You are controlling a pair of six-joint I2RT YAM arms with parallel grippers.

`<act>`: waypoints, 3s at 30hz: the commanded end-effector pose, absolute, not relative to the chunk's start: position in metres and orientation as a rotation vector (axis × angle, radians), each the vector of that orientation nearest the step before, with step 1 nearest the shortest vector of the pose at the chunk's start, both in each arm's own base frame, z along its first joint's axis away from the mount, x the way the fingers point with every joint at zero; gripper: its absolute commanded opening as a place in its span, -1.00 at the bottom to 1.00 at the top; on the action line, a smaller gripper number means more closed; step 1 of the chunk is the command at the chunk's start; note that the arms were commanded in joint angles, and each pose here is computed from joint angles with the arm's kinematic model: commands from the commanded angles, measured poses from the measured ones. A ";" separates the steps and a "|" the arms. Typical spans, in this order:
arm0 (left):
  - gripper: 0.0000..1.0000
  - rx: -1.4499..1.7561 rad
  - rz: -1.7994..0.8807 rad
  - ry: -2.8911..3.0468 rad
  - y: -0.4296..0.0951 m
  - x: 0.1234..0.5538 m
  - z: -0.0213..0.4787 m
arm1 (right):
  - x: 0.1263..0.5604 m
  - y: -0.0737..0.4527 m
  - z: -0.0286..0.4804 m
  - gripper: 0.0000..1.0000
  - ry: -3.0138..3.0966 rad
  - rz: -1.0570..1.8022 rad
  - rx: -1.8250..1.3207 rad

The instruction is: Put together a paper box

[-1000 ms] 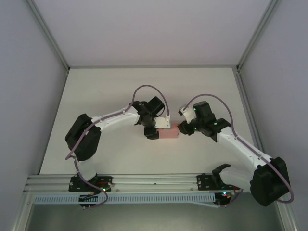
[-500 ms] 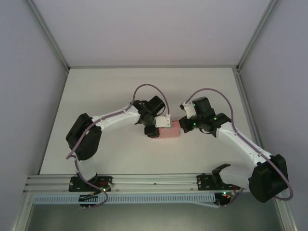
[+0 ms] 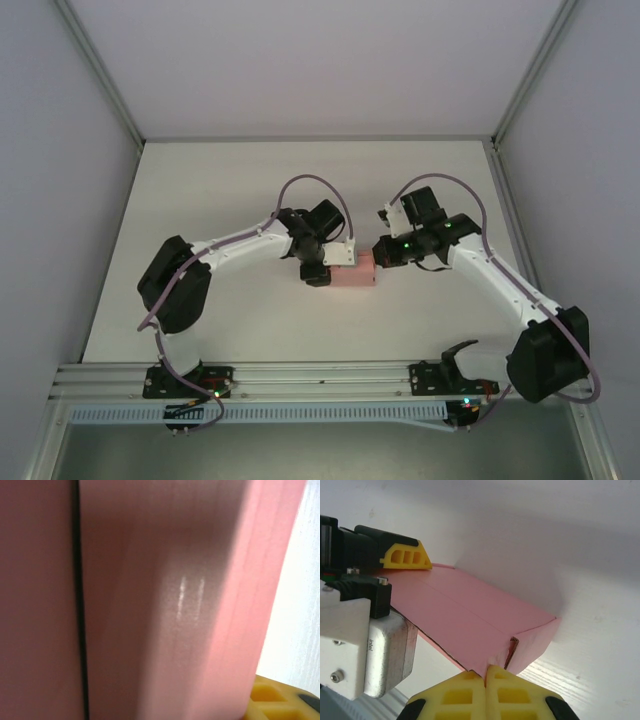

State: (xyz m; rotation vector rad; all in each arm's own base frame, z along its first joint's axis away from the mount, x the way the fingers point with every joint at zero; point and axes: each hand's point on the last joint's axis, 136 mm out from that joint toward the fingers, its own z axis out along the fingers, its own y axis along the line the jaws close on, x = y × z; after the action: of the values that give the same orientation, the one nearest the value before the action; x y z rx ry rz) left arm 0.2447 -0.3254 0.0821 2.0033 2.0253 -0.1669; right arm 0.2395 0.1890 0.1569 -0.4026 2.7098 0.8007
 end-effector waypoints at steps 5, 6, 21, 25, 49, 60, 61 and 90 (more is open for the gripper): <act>-0.02 1.969 -0.089 2.079 -0.322 0.256 0.071 | 0.233 0.197 0.155 -1.00 2.768 1.067 -0.171; -0.02 1.969 -0.085 2.078 -0.323 0.256 0.071 | 0.236 0.200 0.156 -1.00 2.750 1.112 -0.155; -0.03 1.975 -0.102 2.065 -0.326 0.256 0.068 | 0.241 0.171 0.124 -1.00 2.654 0.810 -0.375; -0.03 1.975 -0.117 2.065 -0.327 0.255 0.069 | 0.242 0.174 0.119 -1.00 2.551 0.731 -0.460; -0.05 1.996 -0.153 2.054 -0.329 0.251 0.069 | 0.256 0.151 0.102 -0.93 2.470 0.281 -0.526; -0.05 1.981 -0.169 2.036 -0.335 0.253 0.072 | 0.245 0.172 0.097 -1.00 2.469 0.394 -0.526; -0.05 1.975 -0.171 2.035 -0.336 0.254 0.073 | 0.243 0.176 0.097 -1.00 2.460 0.418 -0.523; -0.05 1.929 -0.198 2.025 -0.342 0.259 0.085 | 0.241 0.178 0.111 -0.69 2.362 0.439 -0.333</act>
State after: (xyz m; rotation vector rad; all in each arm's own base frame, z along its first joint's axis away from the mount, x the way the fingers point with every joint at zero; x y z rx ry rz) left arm 0.2555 -0.3298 0.0825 1.9476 2.0456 -0.1498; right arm 0.2527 0.1853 0.1201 -0.3285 2.3158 0.4609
